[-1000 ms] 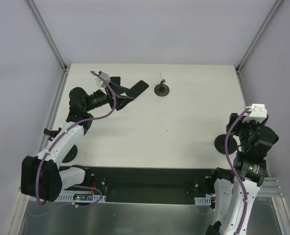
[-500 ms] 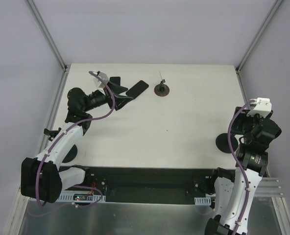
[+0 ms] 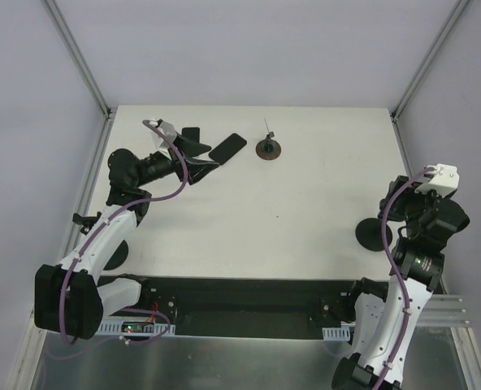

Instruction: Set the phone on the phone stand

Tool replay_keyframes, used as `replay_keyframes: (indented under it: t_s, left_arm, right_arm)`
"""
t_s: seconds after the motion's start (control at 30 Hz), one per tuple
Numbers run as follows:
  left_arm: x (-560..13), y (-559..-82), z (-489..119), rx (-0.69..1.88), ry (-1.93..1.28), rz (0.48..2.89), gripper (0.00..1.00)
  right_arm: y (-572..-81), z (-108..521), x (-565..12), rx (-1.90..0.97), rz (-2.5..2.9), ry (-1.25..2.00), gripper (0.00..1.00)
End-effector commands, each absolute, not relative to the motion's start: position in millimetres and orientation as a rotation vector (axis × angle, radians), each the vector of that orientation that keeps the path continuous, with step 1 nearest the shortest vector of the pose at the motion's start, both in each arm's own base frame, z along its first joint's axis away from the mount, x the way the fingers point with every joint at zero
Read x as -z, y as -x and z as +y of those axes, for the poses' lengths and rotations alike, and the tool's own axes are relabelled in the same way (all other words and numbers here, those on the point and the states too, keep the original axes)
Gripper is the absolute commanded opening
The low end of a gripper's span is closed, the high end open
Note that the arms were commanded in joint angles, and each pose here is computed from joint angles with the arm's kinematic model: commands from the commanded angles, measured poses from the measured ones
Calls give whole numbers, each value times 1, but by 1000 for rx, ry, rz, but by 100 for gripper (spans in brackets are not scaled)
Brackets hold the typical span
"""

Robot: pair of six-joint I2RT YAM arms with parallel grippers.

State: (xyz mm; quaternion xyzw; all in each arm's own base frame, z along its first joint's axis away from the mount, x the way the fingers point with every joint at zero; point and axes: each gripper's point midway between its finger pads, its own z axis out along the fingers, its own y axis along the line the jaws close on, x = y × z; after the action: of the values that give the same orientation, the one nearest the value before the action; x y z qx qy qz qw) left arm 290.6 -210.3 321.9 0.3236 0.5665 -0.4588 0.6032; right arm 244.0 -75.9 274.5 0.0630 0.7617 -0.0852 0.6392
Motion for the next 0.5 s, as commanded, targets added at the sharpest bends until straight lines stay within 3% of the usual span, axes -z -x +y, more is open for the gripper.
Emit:
replay_keyframes:
  t_s: [0.0,0.03,0.1,0.13,0.17,0.47]
  left_arm:
    - [-336,-278,-208,1059,-792,1231,57]
    - [-336,-279,-208,1061,-791,1233,57]
    - [-336,-279,-208,1063,-789,1233,57]
    - [-337,-279,-208,1065,-792,1230,57]
    - [-336,-278,-209,1069,-798,1229,57]
    - [-337,-278,-210,1093,-805,1226,57]
  right_arm:
    - [-246,-66,-252,78,1792,-193,0]
    - [-245,-69,-251,94,1790,-201,0]
    - [-244,-71,-249,105,1792,-211,11]
    - [-243,-73,-249,117,1789,-221,22]
    - [-243,-74,-251,124,1785,-230,47]
    - [-227,-93,-278,277,1754,-316,97]
